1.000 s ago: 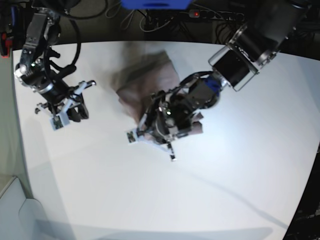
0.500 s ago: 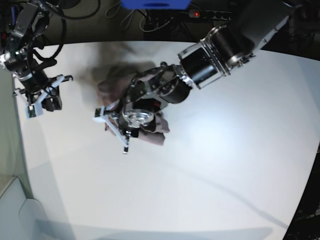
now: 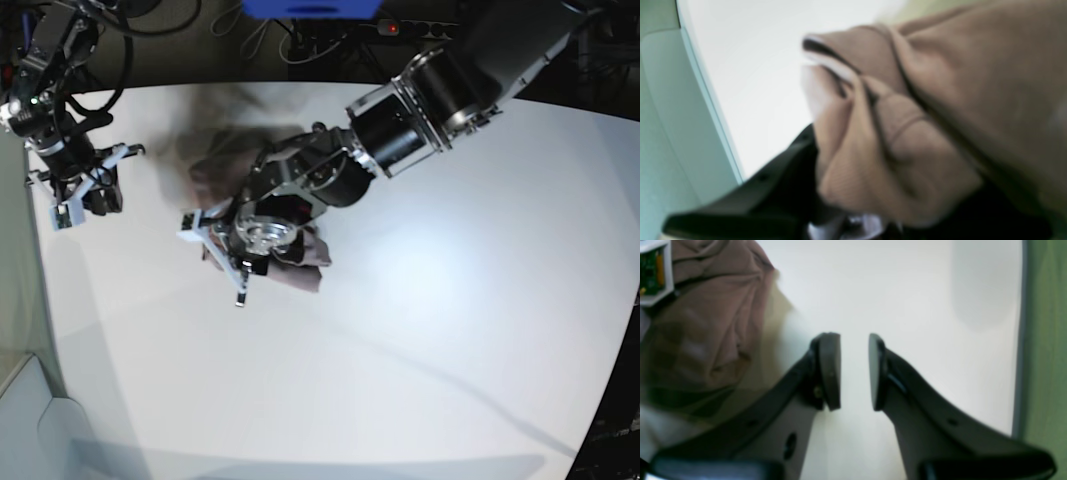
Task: Layout the t-shirt on the table in an organized manner, then fold the t-shirt properly
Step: 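Swing the left gripper over the stack and flatten it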
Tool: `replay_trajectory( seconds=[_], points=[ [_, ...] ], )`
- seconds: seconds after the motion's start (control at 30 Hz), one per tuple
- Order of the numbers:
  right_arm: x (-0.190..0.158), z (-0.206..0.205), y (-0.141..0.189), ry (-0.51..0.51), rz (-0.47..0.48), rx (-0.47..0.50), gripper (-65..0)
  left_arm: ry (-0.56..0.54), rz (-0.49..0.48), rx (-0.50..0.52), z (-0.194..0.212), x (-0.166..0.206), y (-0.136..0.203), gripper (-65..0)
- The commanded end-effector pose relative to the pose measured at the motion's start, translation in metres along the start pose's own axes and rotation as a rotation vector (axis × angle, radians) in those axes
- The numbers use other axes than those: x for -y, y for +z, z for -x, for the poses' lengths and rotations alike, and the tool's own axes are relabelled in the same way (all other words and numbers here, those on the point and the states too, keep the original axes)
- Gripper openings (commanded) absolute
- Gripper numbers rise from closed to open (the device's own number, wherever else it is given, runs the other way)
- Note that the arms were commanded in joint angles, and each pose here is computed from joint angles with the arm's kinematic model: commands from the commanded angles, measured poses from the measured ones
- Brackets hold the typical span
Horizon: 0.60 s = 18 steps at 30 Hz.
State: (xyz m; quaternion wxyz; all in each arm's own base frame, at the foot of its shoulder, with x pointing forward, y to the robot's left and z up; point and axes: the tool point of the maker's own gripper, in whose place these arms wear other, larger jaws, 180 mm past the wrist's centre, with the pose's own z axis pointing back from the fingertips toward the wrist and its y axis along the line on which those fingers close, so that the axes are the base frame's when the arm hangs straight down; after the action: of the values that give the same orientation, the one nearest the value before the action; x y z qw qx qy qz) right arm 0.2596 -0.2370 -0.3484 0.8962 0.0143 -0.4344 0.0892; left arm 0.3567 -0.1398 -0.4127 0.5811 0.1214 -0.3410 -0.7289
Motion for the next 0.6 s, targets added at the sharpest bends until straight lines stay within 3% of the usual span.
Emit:
replay_trajectory(
  seconds=[0.0,0.07,0.23,0.37,0.57],
  points=[
    [0.002,-0.015,0.003,0.011,0.001,0.056,-52.1,-0.015,-0.053,0.004,-0.007,-0.026,0.004,-60.5],
    [0.002,-0.015,0.003,0.011,0.001,0.056,-52.1,-0.018,-0.06,0.0,-0.007,-0.029,0.006,-55.4],
    [0.001,-0.015,0.003,0.01,-0.002,0.054,-52.1,-0.017,-0.063,-0.001,-0.007,-0.031,0.006,-33.8],
    [0.001,-0.015,0.003,0.009,0.0,0.054,-52.1,-0.018,-0.091,0.032,-0.017,-0.04,0.013,-21.4],
    [0.001,-0.015,0.003,0.009,0.0,0.054,-52.1,-0.024,-0.171,0.085,-0.029,-0.07,0.031,-17.2]
  ],
)
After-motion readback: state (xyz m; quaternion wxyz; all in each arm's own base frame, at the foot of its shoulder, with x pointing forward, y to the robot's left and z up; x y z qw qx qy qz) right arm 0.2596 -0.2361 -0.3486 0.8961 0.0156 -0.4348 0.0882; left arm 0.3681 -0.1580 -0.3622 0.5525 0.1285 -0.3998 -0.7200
